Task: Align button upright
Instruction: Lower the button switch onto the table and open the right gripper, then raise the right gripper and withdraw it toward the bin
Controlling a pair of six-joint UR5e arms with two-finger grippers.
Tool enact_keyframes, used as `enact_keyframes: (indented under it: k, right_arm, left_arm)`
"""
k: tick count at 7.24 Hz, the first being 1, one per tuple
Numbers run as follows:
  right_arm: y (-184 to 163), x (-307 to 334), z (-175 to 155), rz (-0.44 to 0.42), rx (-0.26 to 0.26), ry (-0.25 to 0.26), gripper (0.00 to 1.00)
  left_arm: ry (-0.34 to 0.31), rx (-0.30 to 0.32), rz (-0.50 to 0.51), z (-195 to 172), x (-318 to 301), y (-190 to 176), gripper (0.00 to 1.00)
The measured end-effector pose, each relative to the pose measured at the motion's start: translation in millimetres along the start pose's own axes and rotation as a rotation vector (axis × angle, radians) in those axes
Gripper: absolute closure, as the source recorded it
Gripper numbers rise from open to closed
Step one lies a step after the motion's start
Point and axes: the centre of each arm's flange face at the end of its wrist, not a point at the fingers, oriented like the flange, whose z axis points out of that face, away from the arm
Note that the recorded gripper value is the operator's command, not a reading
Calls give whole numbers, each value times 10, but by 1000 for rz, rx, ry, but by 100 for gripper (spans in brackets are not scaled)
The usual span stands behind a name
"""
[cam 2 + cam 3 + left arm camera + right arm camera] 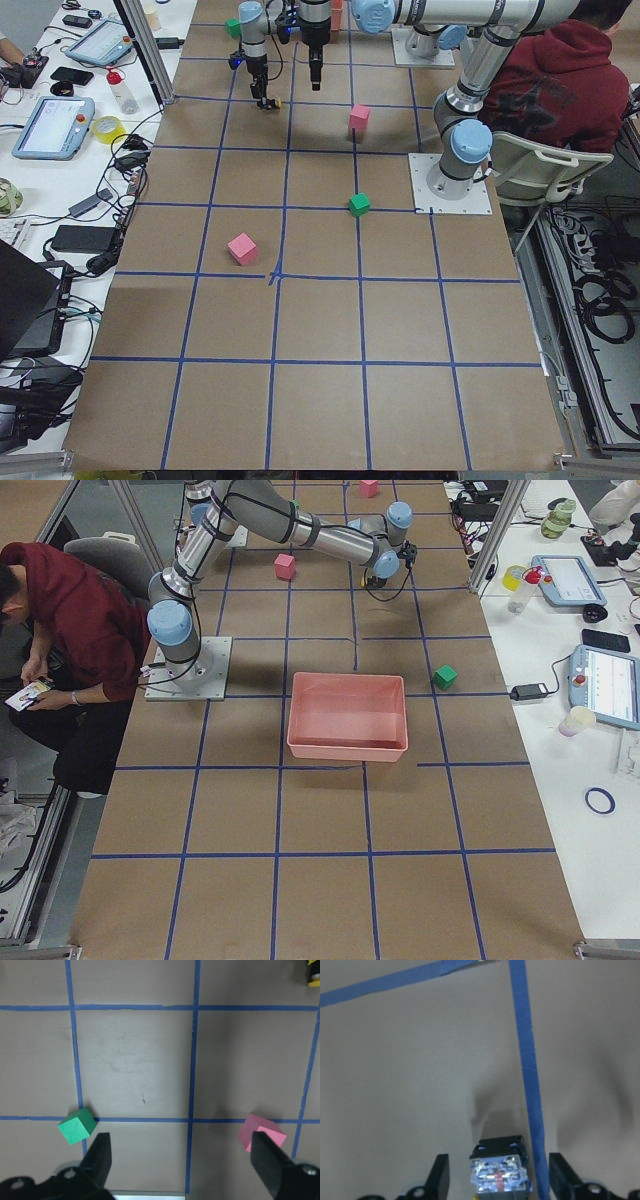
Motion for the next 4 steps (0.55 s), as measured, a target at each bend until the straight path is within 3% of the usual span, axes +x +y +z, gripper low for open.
enact_keyframes:
  k: [1,4]
  right_arm:
    - [49,2,-167,-28,5,6,0]
    - [279,480,-871,-141,-5,91,0]
  left_arm:
    - [0,1,3,-2,-7,3,0]
    - [1,1,4,-3,-14,5,0]
